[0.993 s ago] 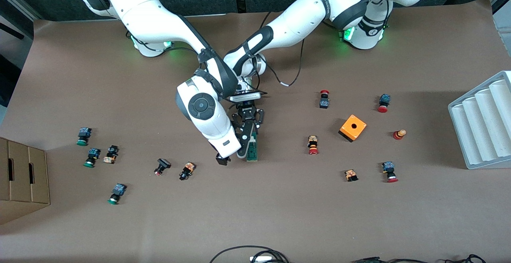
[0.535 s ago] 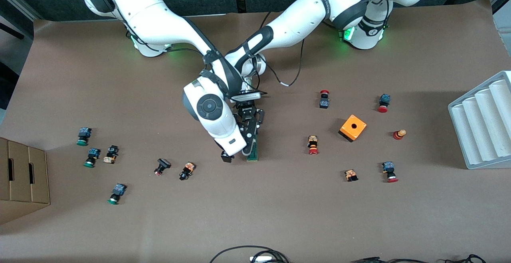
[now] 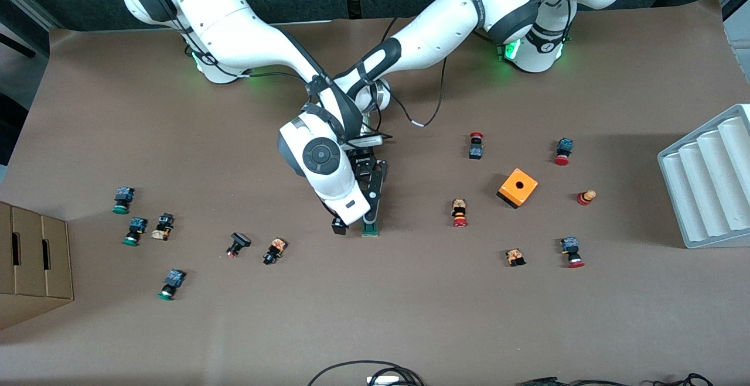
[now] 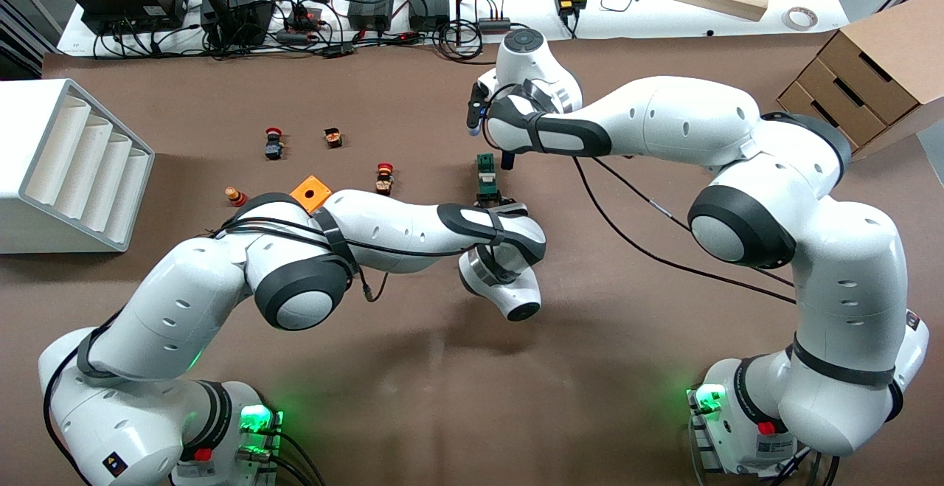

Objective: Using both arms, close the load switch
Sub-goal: 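Grasp the white handle with the right gripper, then swing the white handle upright with the right gripper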

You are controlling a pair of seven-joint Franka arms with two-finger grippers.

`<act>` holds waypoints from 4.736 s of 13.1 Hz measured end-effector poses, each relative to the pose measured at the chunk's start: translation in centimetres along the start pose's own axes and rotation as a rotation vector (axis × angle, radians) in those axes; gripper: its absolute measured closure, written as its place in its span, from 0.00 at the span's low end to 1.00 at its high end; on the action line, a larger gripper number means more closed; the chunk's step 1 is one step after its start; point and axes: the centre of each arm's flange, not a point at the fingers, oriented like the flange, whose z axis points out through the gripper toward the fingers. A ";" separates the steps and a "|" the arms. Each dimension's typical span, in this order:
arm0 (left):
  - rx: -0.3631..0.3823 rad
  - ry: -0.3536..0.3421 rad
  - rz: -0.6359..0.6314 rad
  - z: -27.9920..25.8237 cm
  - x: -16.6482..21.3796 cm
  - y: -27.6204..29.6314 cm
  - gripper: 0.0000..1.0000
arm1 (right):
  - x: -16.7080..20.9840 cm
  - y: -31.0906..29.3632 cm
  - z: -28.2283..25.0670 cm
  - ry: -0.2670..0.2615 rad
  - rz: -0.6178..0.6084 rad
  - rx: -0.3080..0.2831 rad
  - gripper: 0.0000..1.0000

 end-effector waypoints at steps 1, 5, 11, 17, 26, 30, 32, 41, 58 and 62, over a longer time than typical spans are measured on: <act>0.000 0.000 0.000 0.0 0.0 0.0 0.52 | 0.3 -0.3 0.4 -0.001 -0.007 -0.003 0.01; 0.000 0.000 0.000 0.0 0.0 0.0 0.52 | 1.7 -1.7 1.5 0.006 -0.016 -0.011 0.01; 0.000 0.000 0.000 0.0 0.0 0.0 0.52 | 2.7 -2.5 4.2 0.032 -0.017 -0.042 0.01; 0.000 0.000 0.000 0.0 0.0 0.0 0.52 | 2.6 -2.3 4.6 0.033 -0.014 -0.047 0.01; 0.000 0.000 0.000 0.0 0.0 0.0 0.52 | 3.6 -3.6 4.7 0.034 0.003 -0.047 0.00; 0.000 0.000 0.000 0.0 0.0 0.0 0.52 | 3.0 -2.9 4.9 0.024 0.013 -0.054 0.00; 0.000 0.000 0.000 0.0 0.0 0.0 0.52 | 2.9 -2.8 5.0 0.022 0.015 -0.054 0.00; 0.000 0.000 0.000 0.0 0.0 0.0 0.52 | 3.0 -2.7 5.0 0.031 0.015 -0.062 0.00; 0.001 0.000 -0.001 0.0 0.0 0.0 0.52 | 3.7 -3.0 5.1 0.060 0.010 -0.094 0.12; 0.001 0.000 -0.001 0.0 0.0 0.0 0.52 | 4.1 -3.4 4.7 0.068 0.002 -0.098 0.24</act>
